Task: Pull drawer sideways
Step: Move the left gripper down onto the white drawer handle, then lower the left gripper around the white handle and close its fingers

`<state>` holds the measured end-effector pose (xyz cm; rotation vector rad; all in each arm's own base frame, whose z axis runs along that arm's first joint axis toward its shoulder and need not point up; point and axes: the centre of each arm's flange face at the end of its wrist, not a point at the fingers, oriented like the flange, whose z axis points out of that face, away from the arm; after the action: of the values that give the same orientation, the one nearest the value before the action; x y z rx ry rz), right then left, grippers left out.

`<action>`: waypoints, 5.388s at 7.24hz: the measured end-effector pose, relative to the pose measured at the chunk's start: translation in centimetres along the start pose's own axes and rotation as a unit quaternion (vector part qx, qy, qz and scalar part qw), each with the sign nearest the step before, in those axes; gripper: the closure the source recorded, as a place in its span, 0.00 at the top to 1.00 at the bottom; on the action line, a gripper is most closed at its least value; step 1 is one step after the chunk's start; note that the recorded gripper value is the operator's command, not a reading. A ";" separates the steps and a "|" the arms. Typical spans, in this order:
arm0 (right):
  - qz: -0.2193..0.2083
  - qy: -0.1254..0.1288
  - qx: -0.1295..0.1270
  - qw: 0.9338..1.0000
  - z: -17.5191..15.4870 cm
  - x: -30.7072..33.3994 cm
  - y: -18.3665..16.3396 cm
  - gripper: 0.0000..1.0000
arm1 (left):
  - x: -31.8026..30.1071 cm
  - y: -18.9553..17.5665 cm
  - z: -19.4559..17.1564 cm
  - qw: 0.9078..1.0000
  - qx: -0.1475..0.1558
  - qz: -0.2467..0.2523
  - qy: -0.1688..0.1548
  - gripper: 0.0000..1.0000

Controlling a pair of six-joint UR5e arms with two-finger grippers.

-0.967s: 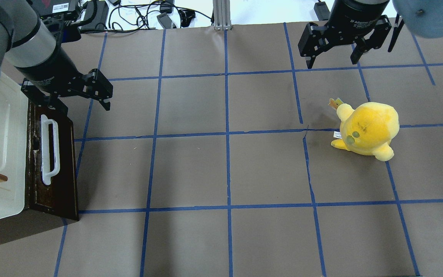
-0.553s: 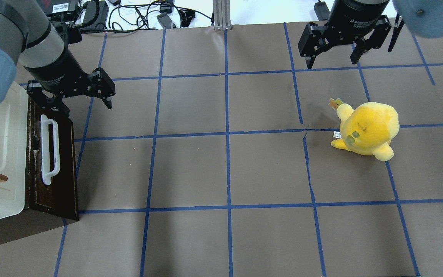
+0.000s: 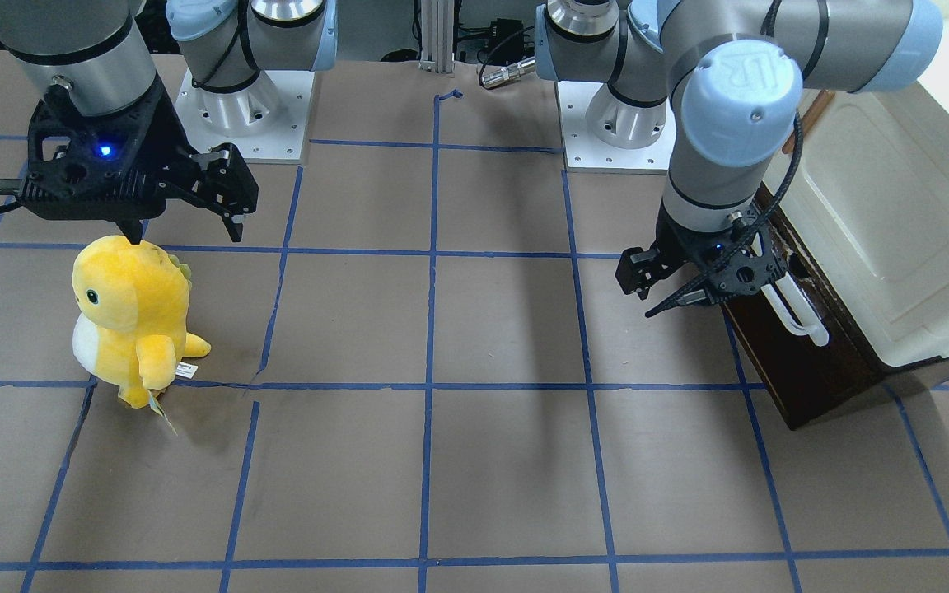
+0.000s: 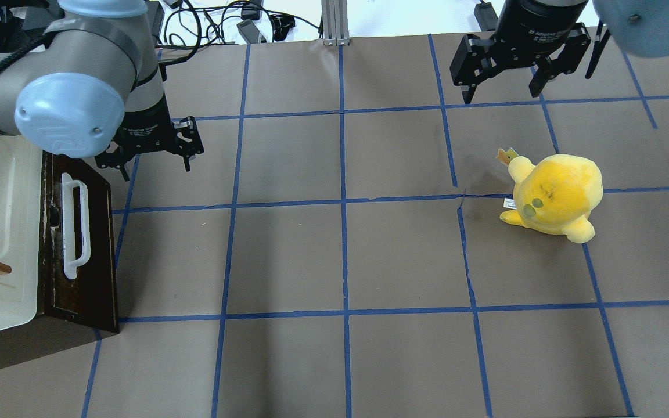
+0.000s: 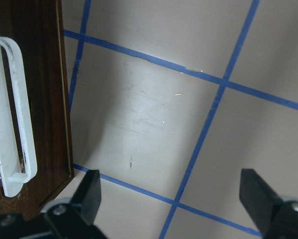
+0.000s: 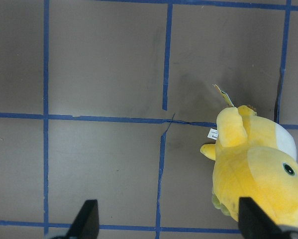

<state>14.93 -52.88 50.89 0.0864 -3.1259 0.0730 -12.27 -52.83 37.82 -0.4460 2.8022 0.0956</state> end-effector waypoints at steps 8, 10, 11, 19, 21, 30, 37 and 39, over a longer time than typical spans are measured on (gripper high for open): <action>0.000 0.001 0.000 1.000 0.0 0.0 0.0 1.00 | 2.8 -2.7 11.0 0.974 -0.004 -0.009 -0.225 1.00; 0.000 0.001 0.000 1.000 0.0 0.0 0.0 1.00 | 2.4 -3.7 11.9 0.962 0.010 0.006 -0.272 0.97; 0.000 0.000 0.000 1.000 0.0 0.0 0.0 1.00 | 2.1 -4.0 12.3 0.957 0.013 0.011 -0.288 0.96; 0.000 0.000 0.000 1.000 0.0 0.0 0.0 1.00 | -1.4 -5.5 14.3 0.954 -0.012 -0.043 -0.296 0.72; 0.000 0.000 0.000 1.000 0.0 0.0 0.0 1.00 | -2.0 -5.4 14.2 0.954 -0.019 -0.046 -0.297 0.72; 0.000 0.000 0.000 1.000 0.0 0.0 0.0 1.00 | -3.4 -5.3 14.5 0.957 -0.049 -0.083 -0.273 0.61; 0.000 0.000 0.000 1.000 0.0 0.0 0.0 1.00 | -3.5 -4.9 14.9 0.956 -0.065 -0.076 -0.276 0.60; 0.000 0.000 0.000 1.000 0.0 0.0 0.0 1.00 | -3.5 -4.9 14.9 0.956 -0.065 -0.075 -0.276 0.60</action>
<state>14.93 -52.88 50.89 0.0858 -3.1257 0.0730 -3.35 -54.81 24.60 -0.5615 2.2138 0.3205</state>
